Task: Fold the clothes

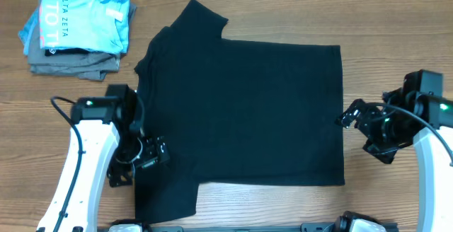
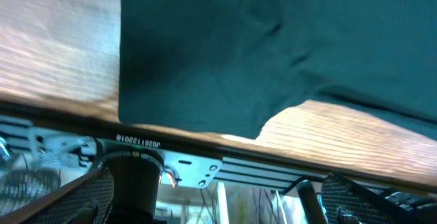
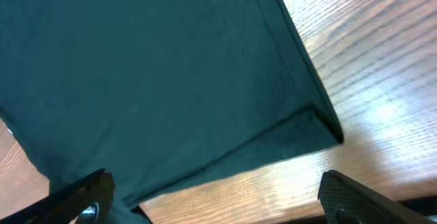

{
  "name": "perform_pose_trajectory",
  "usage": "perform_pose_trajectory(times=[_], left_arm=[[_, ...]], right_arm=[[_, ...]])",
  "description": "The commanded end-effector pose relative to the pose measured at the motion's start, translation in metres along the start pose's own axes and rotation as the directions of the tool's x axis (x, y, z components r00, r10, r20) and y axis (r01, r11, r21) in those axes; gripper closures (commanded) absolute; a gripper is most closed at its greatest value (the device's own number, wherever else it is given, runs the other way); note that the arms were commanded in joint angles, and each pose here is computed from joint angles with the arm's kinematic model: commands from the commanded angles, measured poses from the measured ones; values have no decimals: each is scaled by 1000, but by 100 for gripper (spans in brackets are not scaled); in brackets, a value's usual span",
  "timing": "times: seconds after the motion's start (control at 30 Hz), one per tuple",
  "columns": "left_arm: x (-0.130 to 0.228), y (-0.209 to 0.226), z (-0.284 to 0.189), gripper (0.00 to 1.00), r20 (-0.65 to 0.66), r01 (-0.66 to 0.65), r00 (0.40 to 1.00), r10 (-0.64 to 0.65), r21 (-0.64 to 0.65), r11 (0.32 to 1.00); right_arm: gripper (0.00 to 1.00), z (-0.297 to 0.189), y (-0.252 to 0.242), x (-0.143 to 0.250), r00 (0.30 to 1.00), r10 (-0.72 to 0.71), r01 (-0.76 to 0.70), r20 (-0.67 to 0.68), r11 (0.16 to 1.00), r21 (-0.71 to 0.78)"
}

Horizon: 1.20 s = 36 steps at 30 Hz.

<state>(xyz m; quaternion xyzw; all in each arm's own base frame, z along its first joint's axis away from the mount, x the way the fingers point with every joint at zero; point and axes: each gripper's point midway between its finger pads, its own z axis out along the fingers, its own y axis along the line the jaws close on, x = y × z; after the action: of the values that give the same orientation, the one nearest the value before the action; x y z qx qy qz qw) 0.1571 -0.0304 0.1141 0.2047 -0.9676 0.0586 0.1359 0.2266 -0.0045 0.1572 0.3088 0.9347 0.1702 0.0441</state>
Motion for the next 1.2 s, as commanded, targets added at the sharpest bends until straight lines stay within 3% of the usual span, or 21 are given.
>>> perform_pose_trajectory(times=[0.0, 0.23, 0.43, 0.73, 1.17], left_arm=[[10, 6, 22, 1, -44, 72, 996, -72, -10, 997], [15, 22, 58, 5, -61, 158, 985, -162, -69, 985], [7, 28, 60, 0, -9, 247, 968, -250, -104, 963], [-13, 27, 84, 0, 74, 379, 924, -375, -50, 924], [-4, 39, 109, 0, 72, 381, 924, -375, -86, 921]], right_arm=[[0, 13, 0, 5, 1000, -10, 9, -18, 1000, -25], [0, 20, -3, 5, 1000, -10, 10, -18, 1000, -24], [0, 20, -2, 3, 1000, -13, 13, -9, 1000, -28], [0, 20, -1, 1, 1000, -17, 17, -1, 999, -31], [0, 20, 1, -4, 1000, -15, 16, 18, 999, -39]])
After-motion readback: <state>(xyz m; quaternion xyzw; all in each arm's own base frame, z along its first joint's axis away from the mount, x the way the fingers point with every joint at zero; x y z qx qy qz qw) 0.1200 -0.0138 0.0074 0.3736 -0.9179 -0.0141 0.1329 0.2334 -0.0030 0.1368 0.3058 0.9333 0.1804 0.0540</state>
